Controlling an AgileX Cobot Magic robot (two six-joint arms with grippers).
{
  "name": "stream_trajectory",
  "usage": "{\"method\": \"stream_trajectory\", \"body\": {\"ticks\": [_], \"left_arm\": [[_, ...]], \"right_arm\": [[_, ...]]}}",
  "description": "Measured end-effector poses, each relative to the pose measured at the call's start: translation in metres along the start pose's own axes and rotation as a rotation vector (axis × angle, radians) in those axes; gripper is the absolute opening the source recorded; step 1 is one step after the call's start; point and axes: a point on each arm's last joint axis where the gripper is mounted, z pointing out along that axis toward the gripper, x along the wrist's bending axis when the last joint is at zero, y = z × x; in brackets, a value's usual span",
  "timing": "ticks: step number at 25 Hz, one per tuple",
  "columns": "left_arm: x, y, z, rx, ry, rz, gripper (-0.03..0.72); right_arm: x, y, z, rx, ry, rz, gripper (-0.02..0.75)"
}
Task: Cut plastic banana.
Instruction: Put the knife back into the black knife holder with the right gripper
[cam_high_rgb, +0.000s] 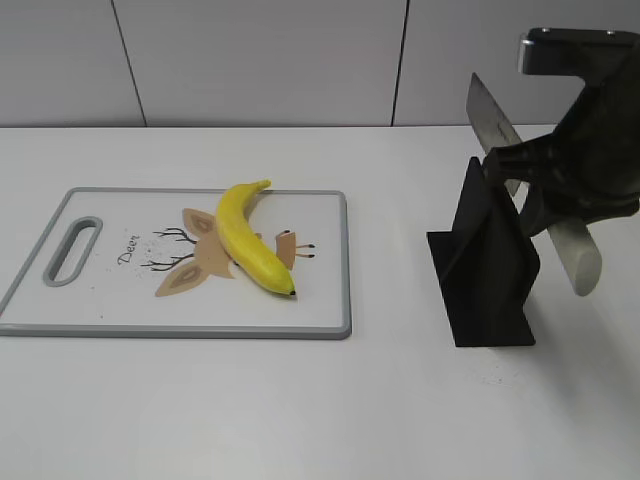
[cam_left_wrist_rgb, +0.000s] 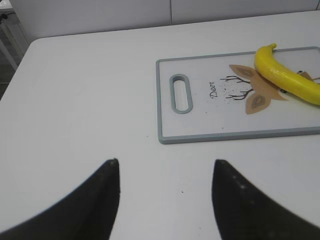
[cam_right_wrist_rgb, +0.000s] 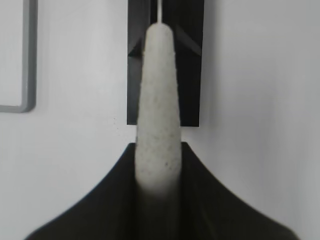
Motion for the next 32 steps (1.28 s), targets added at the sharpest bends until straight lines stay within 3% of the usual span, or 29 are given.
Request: {"method": "stream_trajectory", "body": {"ticks": [6, 19, 21, 26, 28, 32], "left_arm": [[0.0, 0.0, 0.0, -0.001, 0.0, 0.0, 0.554], [0.0, 0.0, 0.0, -0.002, 0.0, 0.0, 0.554], [0.0, 0.0, 0.0, -0.002, 0.0, 0.0, 0.554], [0.0, 0.0, 0.0, -0.002, 0.0, 0.0, 0.554], [0.0, 0.0, 0.0, -0.002, 0.0, 0.0, 0.554], [0.0, 0.0, 0.0, -0.002, 0.0, 0.0, 0.554]], "right_arm": [[-0.004, -0.008, 0.014, 0.04, -0.035, 0.0, 0.178], [-0.001, -0.009, 0.023, 0.072, -0.022, 0.013, 0.179], [0.0, -0.009, 0.023, 0.071, -0.003, 0.002, 0.242], [0.002, -0.008, 0.023, 0.062, 0.02, -0.005, 0.547], [0.003, -0.008, 0.023, 0.06, 0.021, -0.011, 0.598], [0.001, -0.011, 0.017, 0.075, 0.016, -0.045, 0.616]]}}
